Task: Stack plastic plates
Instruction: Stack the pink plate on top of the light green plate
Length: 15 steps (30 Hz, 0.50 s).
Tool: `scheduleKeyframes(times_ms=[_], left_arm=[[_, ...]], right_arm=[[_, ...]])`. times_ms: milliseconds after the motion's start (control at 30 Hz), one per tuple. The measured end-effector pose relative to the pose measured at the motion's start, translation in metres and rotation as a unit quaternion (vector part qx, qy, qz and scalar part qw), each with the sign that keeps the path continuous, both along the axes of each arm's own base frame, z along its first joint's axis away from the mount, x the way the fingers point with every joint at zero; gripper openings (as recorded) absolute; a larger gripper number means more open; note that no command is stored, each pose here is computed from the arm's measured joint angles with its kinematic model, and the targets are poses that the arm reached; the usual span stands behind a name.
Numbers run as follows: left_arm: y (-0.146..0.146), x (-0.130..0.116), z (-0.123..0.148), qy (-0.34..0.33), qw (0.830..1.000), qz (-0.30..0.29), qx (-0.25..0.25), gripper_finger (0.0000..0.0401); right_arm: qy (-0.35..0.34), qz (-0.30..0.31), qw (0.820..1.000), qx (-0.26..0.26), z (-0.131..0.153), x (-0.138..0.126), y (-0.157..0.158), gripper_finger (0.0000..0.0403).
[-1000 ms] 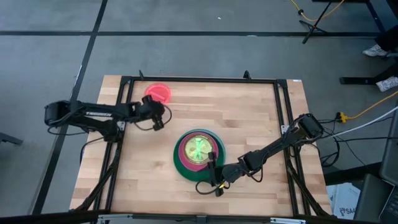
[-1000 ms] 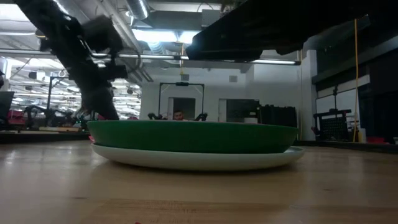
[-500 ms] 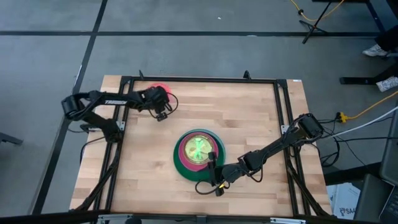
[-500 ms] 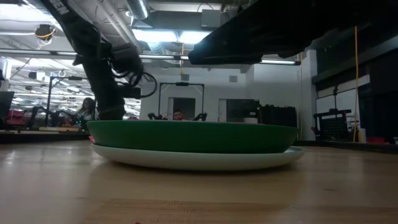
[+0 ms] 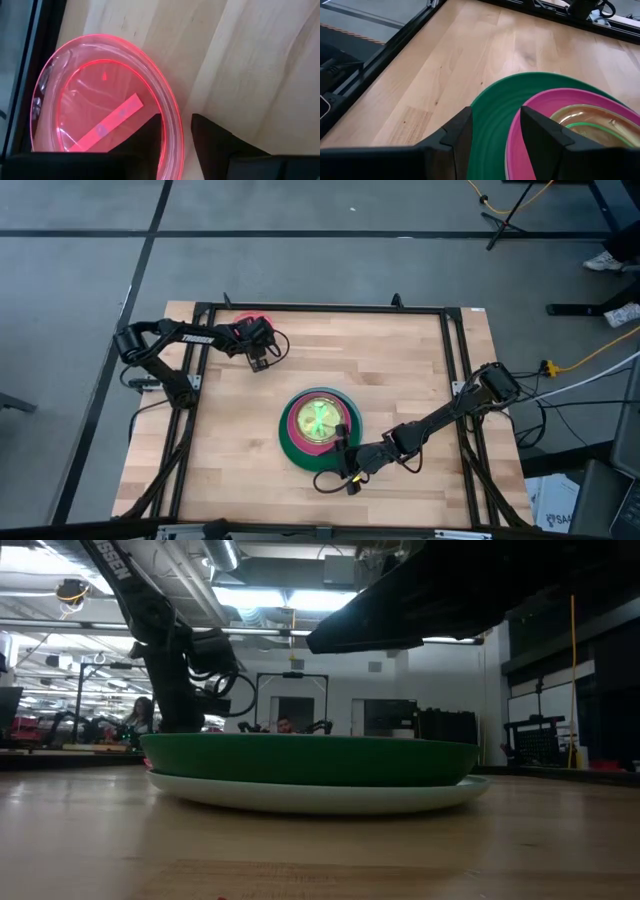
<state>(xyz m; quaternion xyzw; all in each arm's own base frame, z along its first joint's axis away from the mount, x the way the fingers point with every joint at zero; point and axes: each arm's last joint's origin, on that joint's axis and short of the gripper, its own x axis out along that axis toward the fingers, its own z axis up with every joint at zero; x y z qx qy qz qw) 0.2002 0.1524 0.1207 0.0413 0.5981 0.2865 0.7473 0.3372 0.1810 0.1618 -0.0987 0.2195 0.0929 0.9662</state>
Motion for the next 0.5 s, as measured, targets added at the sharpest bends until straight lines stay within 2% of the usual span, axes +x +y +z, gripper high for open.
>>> scheduleKeyframes(times_ms=[233, 400, 500], left_arm=[[-0.002, 0.001, -0.001, 0.0, 1.0, -0.004, 0.0, 0.0012], [-0.018, 0.006, 0.009, 0.006, 1.0, -0.02, 0.006, 0.0006], [-0.033, 0.014, 0.031, -0.022, 0.999, -0.042, 0.015, 0.0002]], right_arm=[[-0.001, -0.002, 1.0, 0.0, 0.0, 0.0, 0.0, 0.0159], [-0.007, -0.017, 1.0, -0.006, 0.001, 0.0, -0.001, 0.0159], [-0.016, -0.024, 1.0, -0.004, 0.002, 0.001, -0.001, 0.0159]])
